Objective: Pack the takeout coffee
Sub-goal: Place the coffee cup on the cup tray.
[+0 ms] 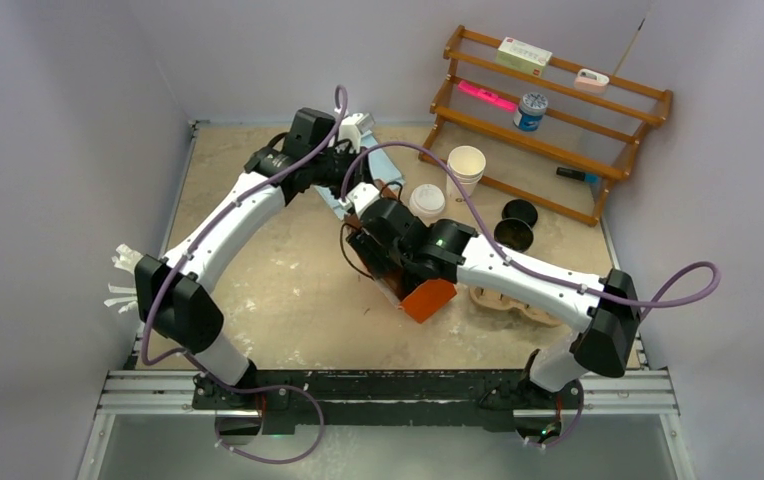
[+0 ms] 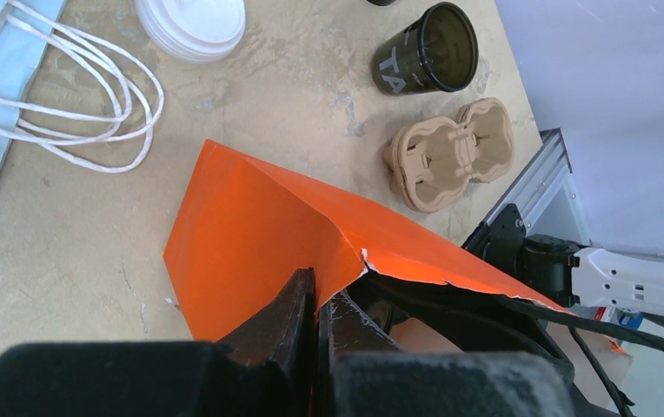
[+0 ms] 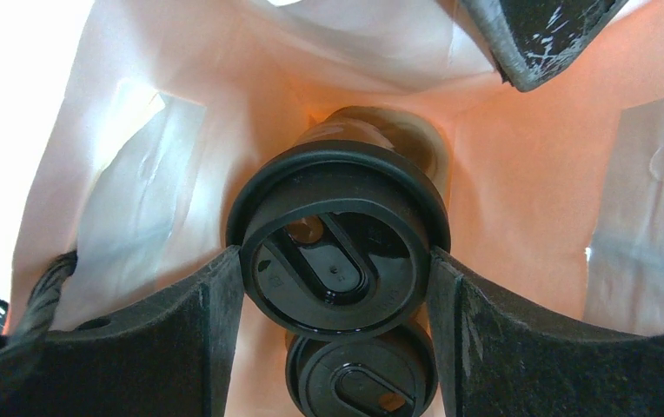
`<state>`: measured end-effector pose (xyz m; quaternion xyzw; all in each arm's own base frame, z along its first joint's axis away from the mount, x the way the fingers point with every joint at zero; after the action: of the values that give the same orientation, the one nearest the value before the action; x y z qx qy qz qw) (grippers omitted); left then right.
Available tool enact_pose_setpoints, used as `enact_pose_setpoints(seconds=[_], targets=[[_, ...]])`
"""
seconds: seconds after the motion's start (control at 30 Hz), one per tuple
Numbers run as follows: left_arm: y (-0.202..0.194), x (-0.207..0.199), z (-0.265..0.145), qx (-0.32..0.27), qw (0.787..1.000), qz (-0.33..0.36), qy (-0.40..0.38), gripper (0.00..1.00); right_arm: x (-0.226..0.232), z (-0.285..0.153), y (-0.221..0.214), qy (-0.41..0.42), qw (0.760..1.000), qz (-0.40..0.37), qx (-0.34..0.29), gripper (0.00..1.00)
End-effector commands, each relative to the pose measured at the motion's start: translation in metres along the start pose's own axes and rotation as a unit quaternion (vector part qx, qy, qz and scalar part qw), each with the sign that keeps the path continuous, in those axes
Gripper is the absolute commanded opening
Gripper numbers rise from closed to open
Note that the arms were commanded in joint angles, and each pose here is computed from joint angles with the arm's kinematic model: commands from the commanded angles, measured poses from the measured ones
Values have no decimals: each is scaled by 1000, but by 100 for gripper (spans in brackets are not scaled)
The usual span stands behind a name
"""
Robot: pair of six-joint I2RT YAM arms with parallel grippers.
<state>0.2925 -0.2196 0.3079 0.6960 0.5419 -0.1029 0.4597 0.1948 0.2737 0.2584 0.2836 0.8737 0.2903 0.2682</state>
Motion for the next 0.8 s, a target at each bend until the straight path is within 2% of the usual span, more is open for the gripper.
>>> enact_pose_setpoints(seconds=[0.0,0.13,0.33,0.43,0.6,0.77], targets=[[7,-16,-8,8,1000,12,-8,0,-8,-2,4,3,1000,12,-20,7],[2,-1,-3,32,998,-17,60,0,-16,-17,13,14,998,19,-57,7],[0,6,-16,25,990,-70,122,0,-30,-40,26,12,996,15,-85,7],[-4,7,-24,30,984,-98,148,0,-34,-51,28,9,996,18,-85,7],[-20,7,-37,40,969,-155,186,6,-39,-66,27,11,997,22,-71,8],[-30,-3,-58,3,957,-209,200,10,-44,-85,29,11,997,51,-54,8]])
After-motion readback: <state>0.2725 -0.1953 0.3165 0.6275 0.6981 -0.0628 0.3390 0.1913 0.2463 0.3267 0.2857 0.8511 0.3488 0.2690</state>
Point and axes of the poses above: each gripper's point midway between its finger pads, its own z axis out along the fingers, its own x axis along the line the jaws close on, y = z × x, the point moved 9 cm from there along -z, back along the fingers, and after that the axes turned 8 degrees about -z, right-handed, at the moved point
